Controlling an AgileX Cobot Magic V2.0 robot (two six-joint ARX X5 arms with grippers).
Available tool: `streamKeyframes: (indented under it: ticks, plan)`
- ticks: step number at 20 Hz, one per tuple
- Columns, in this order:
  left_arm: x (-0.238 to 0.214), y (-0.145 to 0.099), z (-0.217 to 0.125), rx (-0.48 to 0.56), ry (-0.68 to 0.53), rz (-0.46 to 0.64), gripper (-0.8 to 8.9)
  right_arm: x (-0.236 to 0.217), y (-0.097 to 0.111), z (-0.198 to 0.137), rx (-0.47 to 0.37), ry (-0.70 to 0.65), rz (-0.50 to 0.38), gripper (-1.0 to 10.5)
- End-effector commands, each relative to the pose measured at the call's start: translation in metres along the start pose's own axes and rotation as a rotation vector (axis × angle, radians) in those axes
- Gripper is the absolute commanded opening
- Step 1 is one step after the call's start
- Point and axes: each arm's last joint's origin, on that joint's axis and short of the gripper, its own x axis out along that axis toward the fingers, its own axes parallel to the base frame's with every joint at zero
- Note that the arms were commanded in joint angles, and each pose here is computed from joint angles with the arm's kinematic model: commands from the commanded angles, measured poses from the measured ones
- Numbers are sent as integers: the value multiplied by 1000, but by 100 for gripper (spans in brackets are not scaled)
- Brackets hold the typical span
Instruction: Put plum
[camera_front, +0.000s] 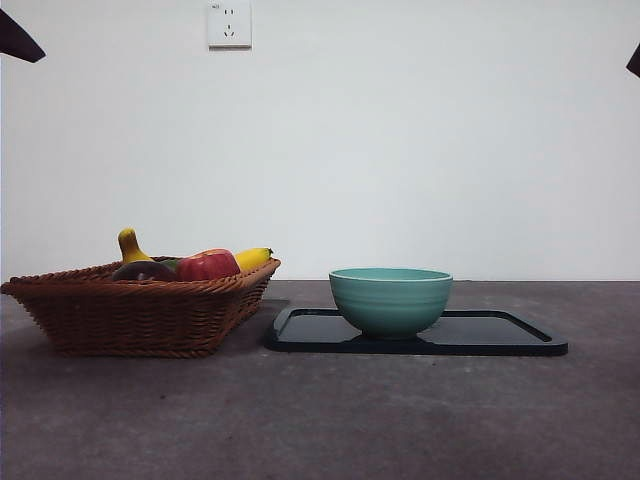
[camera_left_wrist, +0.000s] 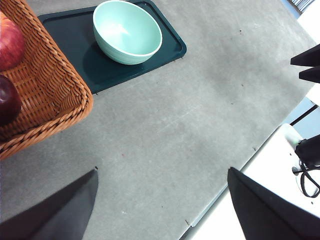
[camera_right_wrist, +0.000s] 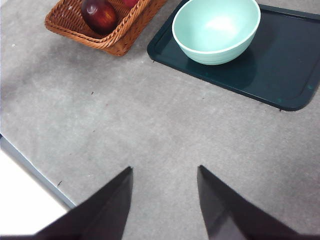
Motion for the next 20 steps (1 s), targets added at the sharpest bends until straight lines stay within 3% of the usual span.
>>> streamKeyframes:
  ticks: [1, 3, 5, 9, 14, 20]
  plan:
    - [0, -1, 3, 25, -7, -6, 402, 1, 1, 4, 55, -25, 3, 208]
    - [0, -1, 3, 25, -7, -6, 402, 6, -1, 12, 163, -56, 1, 226]
    - [0, -1, 3, 25, -7, -6, 402, 17, -4, 28, 212, -85, -16, 262]
    - [0, -1, 3, 25, -7, -6, 402, 51, -18, 78, 246, -73, -63, 276]
    - [0, -1, 3, 31, -7, -6, 402, 109, -50, 140, 273, 20, -119, 276]
    - [0, -1, 3, 32, -7, -6, 402, 173, -79, 162, 265, 116, -175, 276]
